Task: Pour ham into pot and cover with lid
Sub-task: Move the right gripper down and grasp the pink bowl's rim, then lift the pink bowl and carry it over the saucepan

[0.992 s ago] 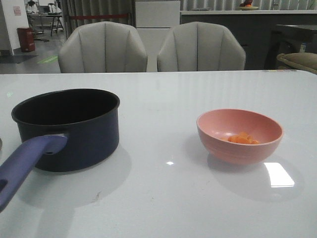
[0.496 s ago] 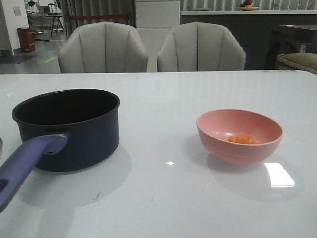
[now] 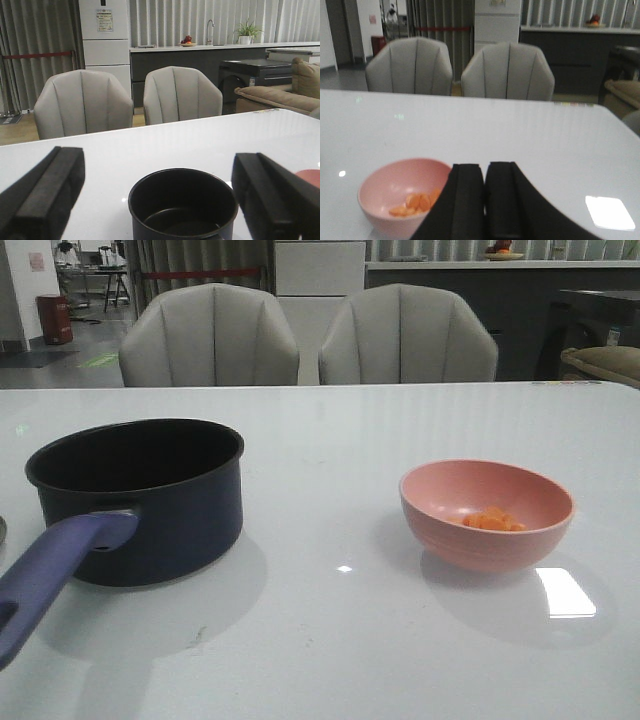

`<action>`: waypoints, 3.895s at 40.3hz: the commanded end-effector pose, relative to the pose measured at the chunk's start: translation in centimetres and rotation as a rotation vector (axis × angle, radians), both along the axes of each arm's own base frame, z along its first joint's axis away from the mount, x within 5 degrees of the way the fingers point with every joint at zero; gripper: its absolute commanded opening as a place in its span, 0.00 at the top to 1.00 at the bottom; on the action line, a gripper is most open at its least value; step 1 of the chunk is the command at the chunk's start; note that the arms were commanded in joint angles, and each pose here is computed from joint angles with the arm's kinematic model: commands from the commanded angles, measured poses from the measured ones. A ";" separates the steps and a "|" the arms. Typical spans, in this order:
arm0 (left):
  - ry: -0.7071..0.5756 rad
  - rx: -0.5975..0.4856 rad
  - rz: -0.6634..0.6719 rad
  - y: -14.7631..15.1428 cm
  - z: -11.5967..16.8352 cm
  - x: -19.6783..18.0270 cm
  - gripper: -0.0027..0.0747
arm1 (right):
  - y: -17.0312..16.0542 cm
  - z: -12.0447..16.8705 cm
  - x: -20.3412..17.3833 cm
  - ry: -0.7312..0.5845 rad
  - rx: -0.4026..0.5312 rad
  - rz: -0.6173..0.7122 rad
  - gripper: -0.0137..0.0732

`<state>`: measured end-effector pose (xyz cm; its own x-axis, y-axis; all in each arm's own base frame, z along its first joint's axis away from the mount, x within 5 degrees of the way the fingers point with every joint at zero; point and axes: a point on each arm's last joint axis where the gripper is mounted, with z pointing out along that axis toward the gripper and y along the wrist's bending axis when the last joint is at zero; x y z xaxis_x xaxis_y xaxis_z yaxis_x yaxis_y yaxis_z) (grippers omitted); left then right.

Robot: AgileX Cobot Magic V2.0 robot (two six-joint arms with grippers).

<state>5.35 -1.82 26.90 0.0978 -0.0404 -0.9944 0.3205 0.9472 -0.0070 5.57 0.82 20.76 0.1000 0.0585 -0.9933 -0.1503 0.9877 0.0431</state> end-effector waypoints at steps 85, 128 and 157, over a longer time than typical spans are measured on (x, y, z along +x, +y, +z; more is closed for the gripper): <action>-0.113 -0.047 -0.004 0.1 1.9 -0.3 0.16 | 6.4 0.1 30.3 1.208 -0.052 0.058 0.70; -0.113 -0.047 -0.004 0.1 1.9 -0.3 0.16 | 22.9 13.2 27.9 0.728 -0.151 0.487 0.69; -0.113 -0.047 -0.004 0.1 1.9 -0.3 0.16 | 27.9 11.5 27.6 -0.078 -0.115 0.573 0.69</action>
